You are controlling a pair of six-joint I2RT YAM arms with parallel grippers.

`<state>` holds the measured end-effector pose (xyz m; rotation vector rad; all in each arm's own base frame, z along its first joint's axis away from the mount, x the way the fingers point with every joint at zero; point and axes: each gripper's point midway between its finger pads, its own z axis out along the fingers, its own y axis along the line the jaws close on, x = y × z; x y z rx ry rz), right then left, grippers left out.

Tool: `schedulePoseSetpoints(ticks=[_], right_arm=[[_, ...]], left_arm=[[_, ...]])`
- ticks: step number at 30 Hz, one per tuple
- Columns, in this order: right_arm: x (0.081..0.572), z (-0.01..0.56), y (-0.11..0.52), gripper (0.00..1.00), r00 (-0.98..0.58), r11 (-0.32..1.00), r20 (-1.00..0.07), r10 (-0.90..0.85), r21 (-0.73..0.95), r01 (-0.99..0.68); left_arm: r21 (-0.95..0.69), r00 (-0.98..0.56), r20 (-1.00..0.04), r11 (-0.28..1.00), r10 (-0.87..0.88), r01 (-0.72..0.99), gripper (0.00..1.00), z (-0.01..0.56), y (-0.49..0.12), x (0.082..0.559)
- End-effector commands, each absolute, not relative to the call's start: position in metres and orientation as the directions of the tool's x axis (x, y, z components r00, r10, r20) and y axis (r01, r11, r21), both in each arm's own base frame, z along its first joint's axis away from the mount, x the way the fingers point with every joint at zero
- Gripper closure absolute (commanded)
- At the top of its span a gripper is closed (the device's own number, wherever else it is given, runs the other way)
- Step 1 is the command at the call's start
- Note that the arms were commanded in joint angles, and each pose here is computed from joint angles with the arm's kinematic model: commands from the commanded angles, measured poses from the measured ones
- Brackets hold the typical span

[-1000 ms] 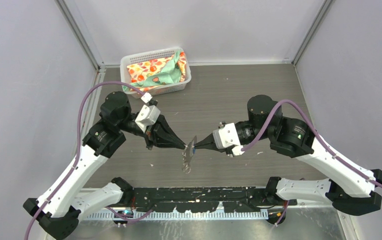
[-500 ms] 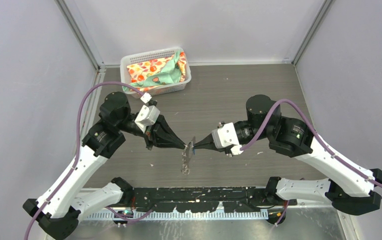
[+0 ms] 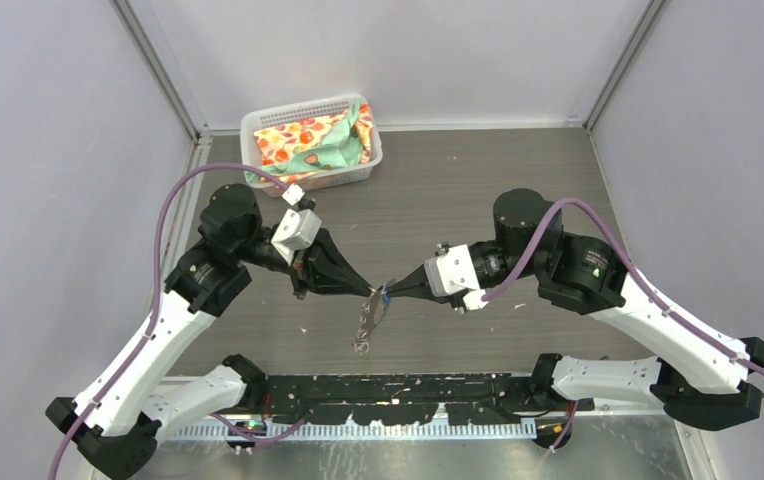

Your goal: Put the keys on the keyring

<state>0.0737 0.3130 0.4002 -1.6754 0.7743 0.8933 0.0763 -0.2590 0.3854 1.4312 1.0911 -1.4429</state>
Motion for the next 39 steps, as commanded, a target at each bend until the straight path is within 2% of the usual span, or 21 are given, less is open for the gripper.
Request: schedulePoseSetpoints(ticks=[1, 33, 39], right_arm=[[0.069, 0.421, 0.313, 0.99, 0.541, -0.238, -0.841, -0.002, -0.525, -0.817], [0.072, 0.421, 0.32, 0.99, 0.543, -0.245, -0.839, 0.004, -0.528, -0.813], [0.074, 0.419, 0.321, 0.99, 0.544, -0.24, -0.839, -0.004, -0.527, -0.815]], left_arm=[[-0.001, -0.001, -1.0, -0.303, -0.001, 0.953, 1.0, 0.394, -0.258, 0.072], [-0.022, -0.015, -1.0, -0.314, 0.026, 0.949, 1.0, 0.384, -0.256, 0.071], [0.03, 0.037, -0.999, -0.332, 0.015, 0.943, 1.0, 0.382, -0.256, 0.069]])
